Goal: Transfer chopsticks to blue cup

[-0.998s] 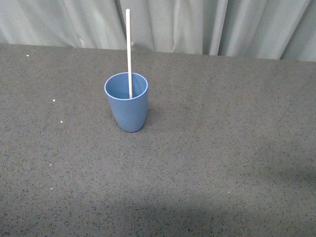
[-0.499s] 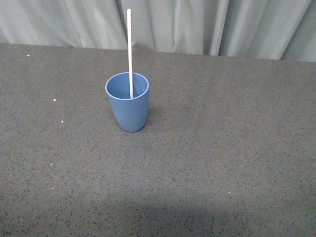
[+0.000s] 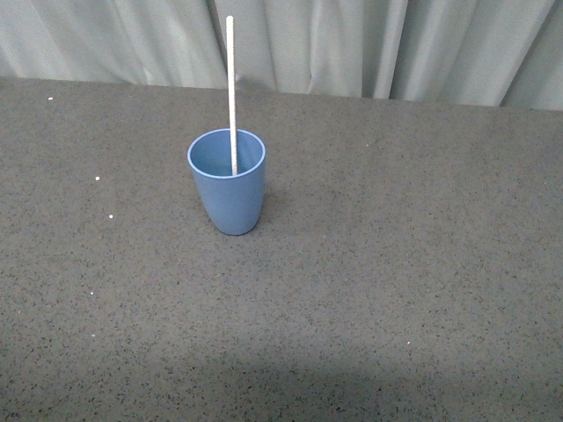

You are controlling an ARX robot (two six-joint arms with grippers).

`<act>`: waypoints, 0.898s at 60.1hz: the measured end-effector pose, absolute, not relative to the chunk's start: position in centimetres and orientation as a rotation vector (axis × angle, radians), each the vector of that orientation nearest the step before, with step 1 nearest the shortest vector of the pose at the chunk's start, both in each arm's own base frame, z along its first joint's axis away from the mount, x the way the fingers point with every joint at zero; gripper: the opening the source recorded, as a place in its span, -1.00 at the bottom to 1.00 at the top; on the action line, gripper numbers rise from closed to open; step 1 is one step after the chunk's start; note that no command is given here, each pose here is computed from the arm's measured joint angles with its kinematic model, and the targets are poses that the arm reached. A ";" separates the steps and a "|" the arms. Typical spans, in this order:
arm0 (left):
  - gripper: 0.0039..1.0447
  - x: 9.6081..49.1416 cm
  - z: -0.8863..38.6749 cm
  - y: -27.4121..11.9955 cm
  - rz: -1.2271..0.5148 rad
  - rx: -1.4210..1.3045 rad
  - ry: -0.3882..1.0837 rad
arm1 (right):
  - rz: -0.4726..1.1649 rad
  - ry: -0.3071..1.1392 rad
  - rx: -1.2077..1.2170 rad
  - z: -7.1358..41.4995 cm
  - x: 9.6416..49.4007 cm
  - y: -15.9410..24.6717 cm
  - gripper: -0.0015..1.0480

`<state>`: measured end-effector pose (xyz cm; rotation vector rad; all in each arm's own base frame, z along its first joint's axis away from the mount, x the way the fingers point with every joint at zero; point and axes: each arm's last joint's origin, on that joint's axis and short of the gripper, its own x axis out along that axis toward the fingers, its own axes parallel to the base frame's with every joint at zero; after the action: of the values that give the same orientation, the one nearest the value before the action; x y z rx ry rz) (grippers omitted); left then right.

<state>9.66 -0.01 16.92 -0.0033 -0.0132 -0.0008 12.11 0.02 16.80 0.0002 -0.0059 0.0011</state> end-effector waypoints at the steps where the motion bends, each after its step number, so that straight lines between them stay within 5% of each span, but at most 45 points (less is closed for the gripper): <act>1: 0.88 9.7 16.9 0.0 -0.001 -0.003 -0.013 | 0.001 -0.006 0.000 16.8 12.1 0.0 -0.98; 54: 0.88 9.7 16.9 0.0 -0.001 -0.003 -0.013 | 0.003 -0.002 -0.001 16.5 9.8 0.0 -0.96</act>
<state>9.66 -0.01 16.92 -0.0033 -0.0132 -0.0012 9.77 0.02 16.51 -0.0010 -0.0021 0.0034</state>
